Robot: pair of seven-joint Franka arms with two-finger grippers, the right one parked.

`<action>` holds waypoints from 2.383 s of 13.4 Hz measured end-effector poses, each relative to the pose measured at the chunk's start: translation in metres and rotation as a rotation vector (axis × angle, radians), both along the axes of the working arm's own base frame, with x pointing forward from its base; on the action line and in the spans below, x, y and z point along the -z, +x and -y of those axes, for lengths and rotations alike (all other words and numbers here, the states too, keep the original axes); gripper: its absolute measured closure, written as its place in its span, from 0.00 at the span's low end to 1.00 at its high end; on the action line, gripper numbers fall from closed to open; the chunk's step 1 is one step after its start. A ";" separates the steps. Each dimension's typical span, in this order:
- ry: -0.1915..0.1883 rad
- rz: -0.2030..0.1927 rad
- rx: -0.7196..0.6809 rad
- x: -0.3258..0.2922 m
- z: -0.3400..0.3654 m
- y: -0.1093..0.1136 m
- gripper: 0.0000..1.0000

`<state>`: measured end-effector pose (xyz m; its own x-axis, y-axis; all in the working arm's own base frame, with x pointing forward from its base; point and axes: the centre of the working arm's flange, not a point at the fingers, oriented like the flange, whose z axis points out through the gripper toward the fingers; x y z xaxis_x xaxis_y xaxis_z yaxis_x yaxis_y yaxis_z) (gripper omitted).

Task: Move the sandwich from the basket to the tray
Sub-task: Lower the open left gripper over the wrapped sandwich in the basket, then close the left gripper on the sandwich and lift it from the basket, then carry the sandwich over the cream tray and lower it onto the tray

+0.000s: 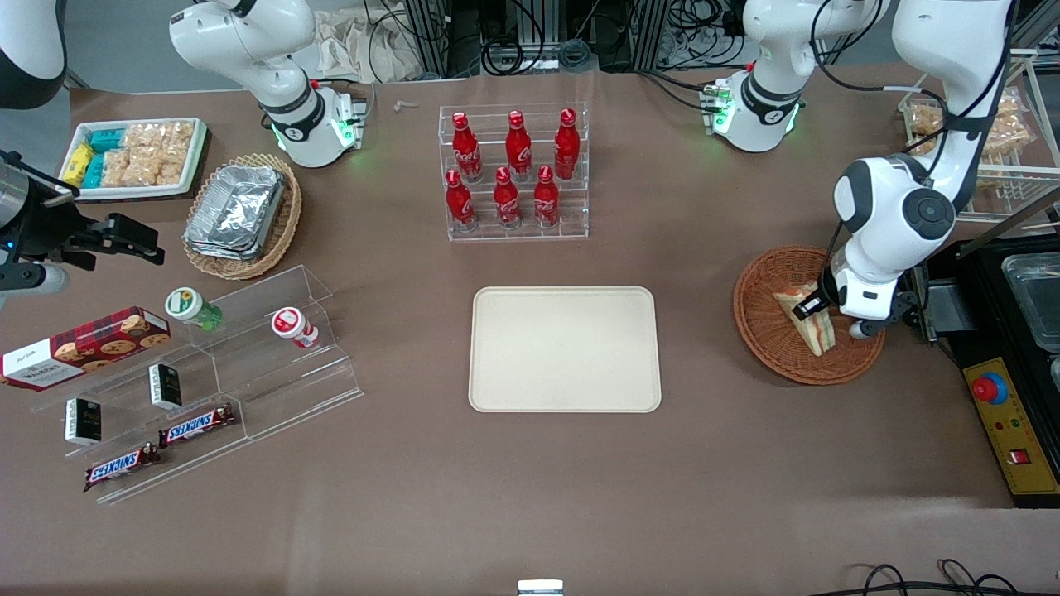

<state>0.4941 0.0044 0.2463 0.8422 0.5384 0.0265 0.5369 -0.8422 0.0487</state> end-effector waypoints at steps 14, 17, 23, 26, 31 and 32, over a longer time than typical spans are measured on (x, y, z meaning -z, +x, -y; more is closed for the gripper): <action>0.037 -0.184 0.155 -0.268 0.080 0.036 0.81; 0.035 -0.176 0.285 -0.279 0.155 0.035 0.84; -0.087 -0.093 0.397 -0.150 0.290 0.056 0.84; -0.049 -0.051 0.418 -0.073 0.321 0.064 0.84; 0.010 -0.019 0.443 0.002 0.340 0.066 0.84; 0.008 -0.017 0.449 0.008 0.342 0.066 0.84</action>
